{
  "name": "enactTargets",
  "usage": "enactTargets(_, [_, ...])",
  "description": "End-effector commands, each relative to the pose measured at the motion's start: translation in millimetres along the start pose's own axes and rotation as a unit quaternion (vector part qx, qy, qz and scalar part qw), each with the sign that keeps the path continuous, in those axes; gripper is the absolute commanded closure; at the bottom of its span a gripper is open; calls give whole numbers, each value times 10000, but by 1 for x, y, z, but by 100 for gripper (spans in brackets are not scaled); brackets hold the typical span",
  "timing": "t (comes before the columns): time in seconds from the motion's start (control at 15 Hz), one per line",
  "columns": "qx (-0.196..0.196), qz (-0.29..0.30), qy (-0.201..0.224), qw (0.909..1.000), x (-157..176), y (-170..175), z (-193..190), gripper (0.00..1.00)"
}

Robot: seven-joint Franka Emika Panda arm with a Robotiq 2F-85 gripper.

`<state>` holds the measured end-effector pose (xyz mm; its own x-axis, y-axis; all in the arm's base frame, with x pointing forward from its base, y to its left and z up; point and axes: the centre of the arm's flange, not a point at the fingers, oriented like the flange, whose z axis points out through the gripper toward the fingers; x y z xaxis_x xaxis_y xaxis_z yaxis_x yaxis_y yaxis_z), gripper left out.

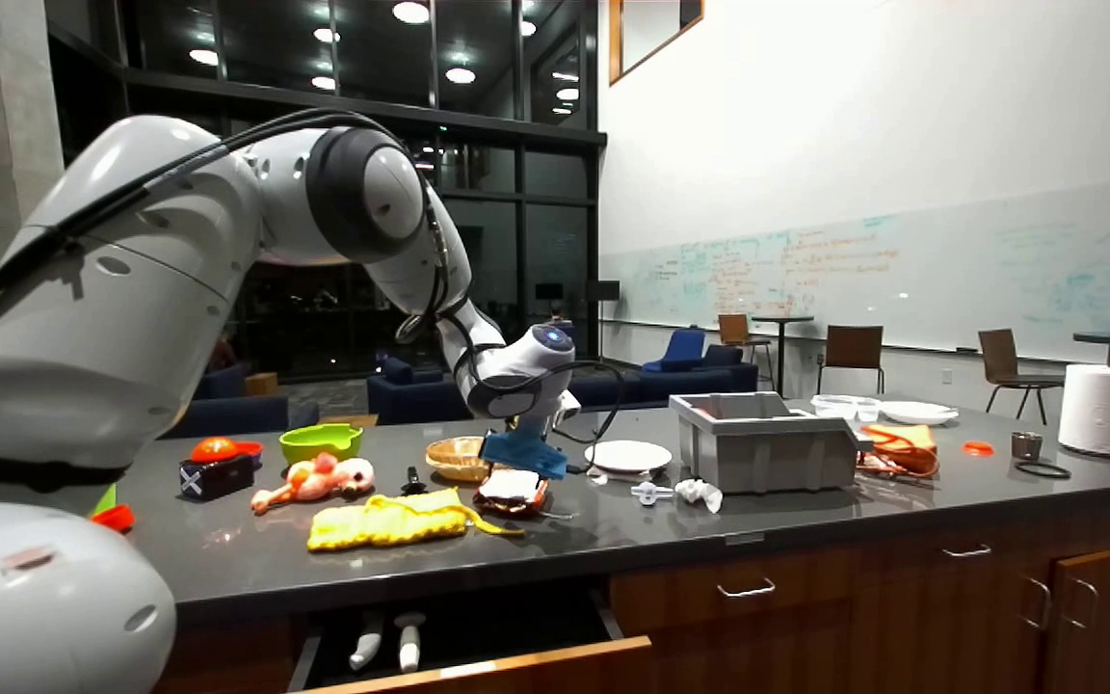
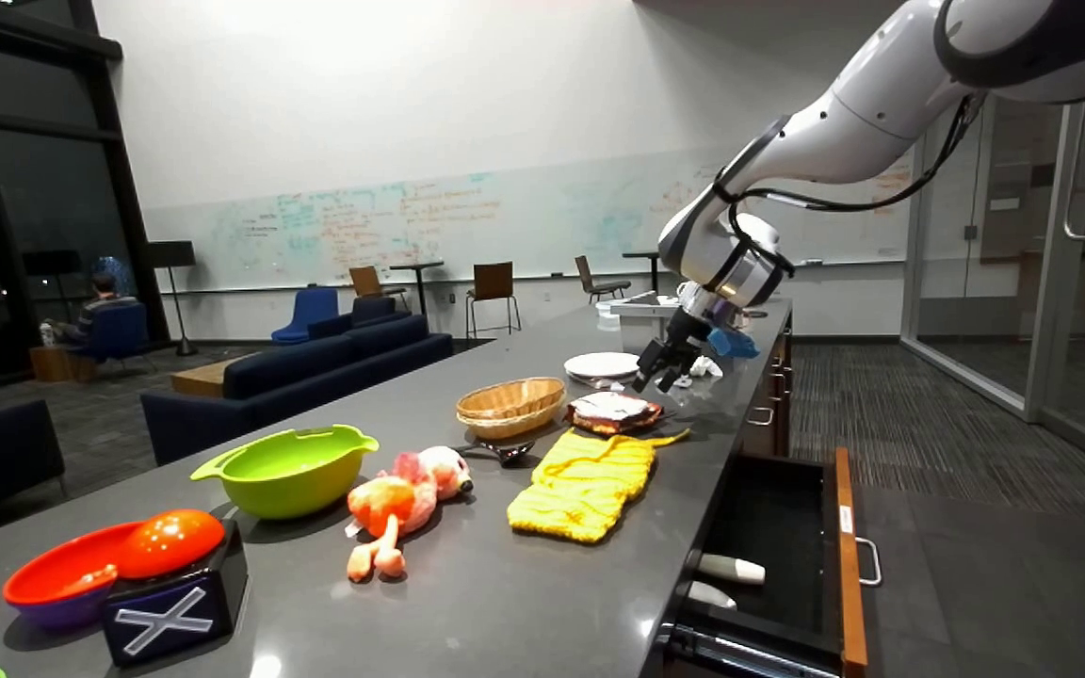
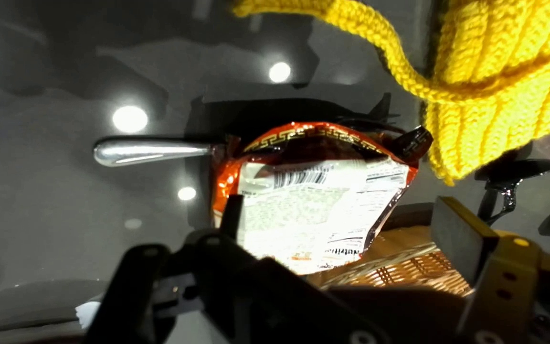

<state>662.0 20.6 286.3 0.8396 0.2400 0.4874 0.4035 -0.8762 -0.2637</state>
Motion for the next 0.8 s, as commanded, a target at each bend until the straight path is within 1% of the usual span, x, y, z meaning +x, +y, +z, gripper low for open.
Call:
enactTargets(0.0, [-36,-36,-91,9999,9,2,1,0])
enactTargets(0.33, [-111,-114,-184,9997,17,9,9,0])
enactTargets(0.73, [-159,130,-296,9994,24,36,24,0])
